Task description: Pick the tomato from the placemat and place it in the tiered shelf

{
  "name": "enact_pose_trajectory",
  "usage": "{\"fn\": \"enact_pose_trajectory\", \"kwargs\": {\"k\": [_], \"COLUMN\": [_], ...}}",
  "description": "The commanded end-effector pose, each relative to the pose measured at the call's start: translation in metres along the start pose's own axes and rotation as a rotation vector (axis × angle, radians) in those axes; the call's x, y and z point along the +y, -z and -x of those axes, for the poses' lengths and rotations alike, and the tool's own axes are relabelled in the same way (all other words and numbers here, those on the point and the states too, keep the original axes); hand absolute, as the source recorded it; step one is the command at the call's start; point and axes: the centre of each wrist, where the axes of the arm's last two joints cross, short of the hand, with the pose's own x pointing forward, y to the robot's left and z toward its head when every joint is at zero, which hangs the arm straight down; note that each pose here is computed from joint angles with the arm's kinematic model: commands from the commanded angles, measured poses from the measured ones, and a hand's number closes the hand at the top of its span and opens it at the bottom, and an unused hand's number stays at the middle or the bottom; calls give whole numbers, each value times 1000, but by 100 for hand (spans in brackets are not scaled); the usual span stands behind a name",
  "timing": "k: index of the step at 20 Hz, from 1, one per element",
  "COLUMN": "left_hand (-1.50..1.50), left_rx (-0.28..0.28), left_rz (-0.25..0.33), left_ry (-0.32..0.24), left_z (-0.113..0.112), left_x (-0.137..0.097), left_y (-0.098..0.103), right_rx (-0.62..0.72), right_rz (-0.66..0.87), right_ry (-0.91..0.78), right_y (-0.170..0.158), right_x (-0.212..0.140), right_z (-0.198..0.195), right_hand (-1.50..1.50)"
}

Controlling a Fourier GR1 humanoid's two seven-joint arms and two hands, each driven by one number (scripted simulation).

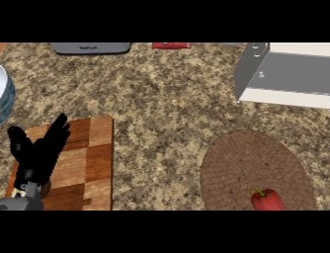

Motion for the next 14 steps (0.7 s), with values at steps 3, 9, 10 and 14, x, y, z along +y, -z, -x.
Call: {"fn": "enact_pose_trajectory", "kwargs": {"k": [3,9,10,14], "left_hand": [0,0,0,0], "left_rx": [82,92,75,71], "left_rz": [6,34,18,39], "left_ry": [-8,-13,-13,-1], "left_z": [9,16,7,8], "left_x": [18,-19,5,2], "left_y": [1,12,7,0], "right_rx": [58,91,118,117], "right_rz": [81,125,143,137], "right_ry": [44,76,66,47], "right_y": [23,63,65,101], "right_x": [-67,-99,-117,-129], "right_z": [-19,-10,-13,0], "right_hand": [150,150,150,150]}}
